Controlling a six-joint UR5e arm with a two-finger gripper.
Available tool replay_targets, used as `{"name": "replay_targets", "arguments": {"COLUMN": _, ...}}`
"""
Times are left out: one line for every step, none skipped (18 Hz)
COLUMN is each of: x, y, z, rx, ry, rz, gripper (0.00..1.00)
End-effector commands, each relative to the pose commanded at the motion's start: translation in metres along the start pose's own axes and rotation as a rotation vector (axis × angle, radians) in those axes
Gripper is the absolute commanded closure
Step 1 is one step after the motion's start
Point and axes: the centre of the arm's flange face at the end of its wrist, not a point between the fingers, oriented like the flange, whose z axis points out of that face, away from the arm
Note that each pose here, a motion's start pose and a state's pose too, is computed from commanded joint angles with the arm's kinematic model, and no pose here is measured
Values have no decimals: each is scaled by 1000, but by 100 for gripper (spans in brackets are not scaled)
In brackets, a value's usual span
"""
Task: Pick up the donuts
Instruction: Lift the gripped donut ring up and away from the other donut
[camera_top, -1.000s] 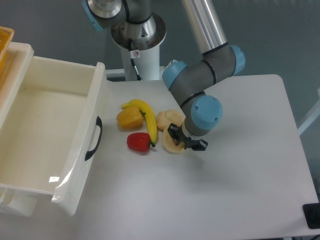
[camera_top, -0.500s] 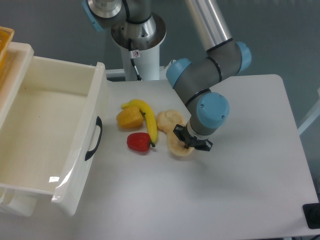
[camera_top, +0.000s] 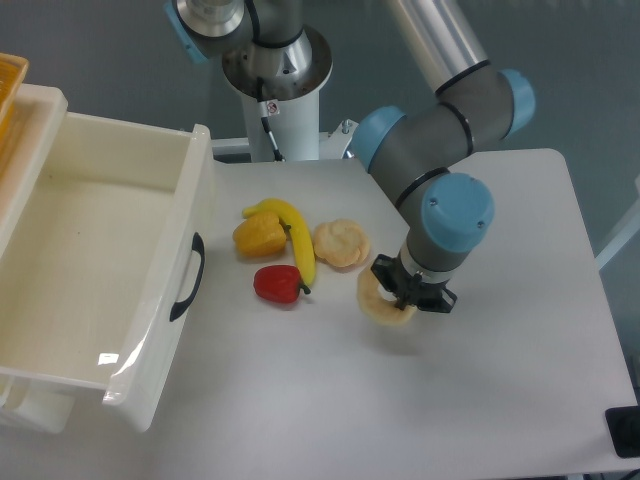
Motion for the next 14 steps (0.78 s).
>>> {"name": "replay_targets", "arguments": {"x": -8, "y": 6, "z": -6, "rx": 3, "ry": -9, "rz": 40, "gripper": 100}}
{"name": "replay_targets", "arguments": {"x": -13, "y": 8, "z": -13, "rx": 7, "ry": -7, "rz": 80, "gripper": 100}}
{"name": "replay_targets", "arguments": {"x": -20, "y": 14, "z": -21, "rx": 2, "ry": 12, "rz": 96, "gripper": 100}}
{"name": "replay_targets", "arguments": {"x": -25, "y": 16, "z": -25, "rx": -5, "ry": 24, "rz": 131, "gripper": 100}}
{"name": "replay_targets", "arguments": {"x": -29, "y": 14, "z": -31, "rx": -4, "ry": 15, "rz": 191, "gripper": 100}}
{"name": "replay_targets", "arguments": {"x": -32, "y": 14, "z": -35, "rx": -9, "ry": 7, "rz": 218, "gripper": 100}}
{"name": "replay_targets", "arguments": {"x": -32, "y": 15, "z": -37, "rx": -20, "ry": 2, "rz": 222, "gripper": 100}}
{"name": "replay_targets", "arguments": {"x": -33, "y": 15, "z": -40, "rx": -21, "ry": -5, "rz": 224, "gripper": 100}}
{"name": "replay_targets", "arguments": {"x": -34, "y": 14, "z": -45, "rx": -19, "ry": -14, "rz": 224, "gripper": 100}}
{"name": "replay_targets", "arguments": {"x": -37, "y": 14, "z": -49, "rx": -19, "ry": -23, "rz": 225, "gripper": 100}}
{"name": "replay_targets", "arguments": {"x": -37, "y": 14, "z": -49, "rx": -19, "ry": -23, "rz": 226, "gripper": 100}}
{"name": "replay_targets", "arguments": {"x": -38, "y": 13, "z": -49, "rx": -19, "ry": -23, "rz": 231, "gripper": 100}}
{"name": "replay_targets", "arguments": {"x": -38, "y": 12, "z": -50, "rx": -19, "ry": -25, "rz": 235, "gripper": 100}}
{"name": "replay_targets", "arguments": {"x": -38, "y": 13, "z": -51, "rx": -19, "ry": -26, "rz": 244, "gripper": 100}}
